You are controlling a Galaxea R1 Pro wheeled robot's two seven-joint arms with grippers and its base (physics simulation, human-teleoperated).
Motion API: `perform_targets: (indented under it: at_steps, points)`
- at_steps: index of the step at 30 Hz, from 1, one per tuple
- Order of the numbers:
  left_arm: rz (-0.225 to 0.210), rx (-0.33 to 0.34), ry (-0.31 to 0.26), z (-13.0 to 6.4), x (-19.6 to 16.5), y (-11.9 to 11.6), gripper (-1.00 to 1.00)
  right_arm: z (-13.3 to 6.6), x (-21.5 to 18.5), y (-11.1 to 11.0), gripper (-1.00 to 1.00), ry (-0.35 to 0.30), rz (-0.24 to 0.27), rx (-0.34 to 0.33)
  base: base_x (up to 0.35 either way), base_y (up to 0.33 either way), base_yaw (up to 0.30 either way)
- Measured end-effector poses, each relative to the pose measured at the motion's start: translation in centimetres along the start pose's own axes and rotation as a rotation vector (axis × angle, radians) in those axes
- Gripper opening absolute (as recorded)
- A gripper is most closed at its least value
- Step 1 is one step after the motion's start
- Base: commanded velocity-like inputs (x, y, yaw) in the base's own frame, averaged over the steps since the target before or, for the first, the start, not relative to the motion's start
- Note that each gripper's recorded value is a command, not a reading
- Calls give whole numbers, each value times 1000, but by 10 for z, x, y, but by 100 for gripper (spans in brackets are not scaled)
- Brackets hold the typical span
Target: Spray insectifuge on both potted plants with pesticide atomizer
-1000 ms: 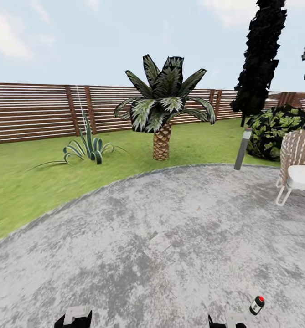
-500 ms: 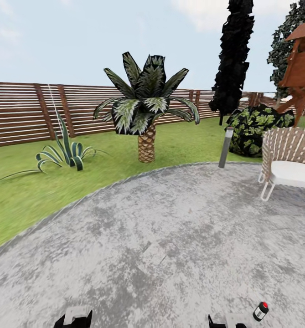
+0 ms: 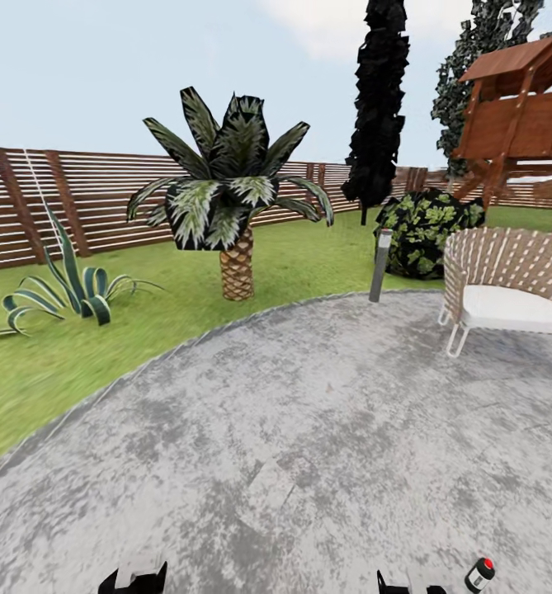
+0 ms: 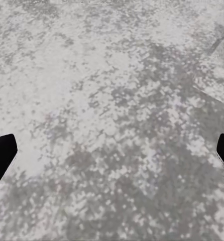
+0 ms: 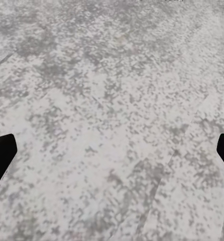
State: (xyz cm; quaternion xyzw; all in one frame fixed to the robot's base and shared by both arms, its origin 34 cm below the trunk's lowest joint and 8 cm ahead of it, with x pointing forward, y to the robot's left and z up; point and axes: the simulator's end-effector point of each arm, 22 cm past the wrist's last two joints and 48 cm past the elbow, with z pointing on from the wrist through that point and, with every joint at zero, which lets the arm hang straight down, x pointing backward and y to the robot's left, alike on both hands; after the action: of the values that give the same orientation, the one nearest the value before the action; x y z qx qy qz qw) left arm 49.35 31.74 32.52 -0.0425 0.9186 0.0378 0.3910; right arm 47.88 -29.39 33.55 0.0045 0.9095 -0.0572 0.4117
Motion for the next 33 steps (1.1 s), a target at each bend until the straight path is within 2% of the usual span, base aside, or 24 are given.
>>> perform_targets:
  at_steps: [15, 33]
  points:
    - [-5, -2, 0, 0, 0, 1, 100, 0, 0, 0, 100, 0, 4, 3, 252, 239, -266]
    - [-5, 1, 3, 0, 1, -1, 100, 0, 1, 0, 100, 2, 4, 3, 15, 16, -267]
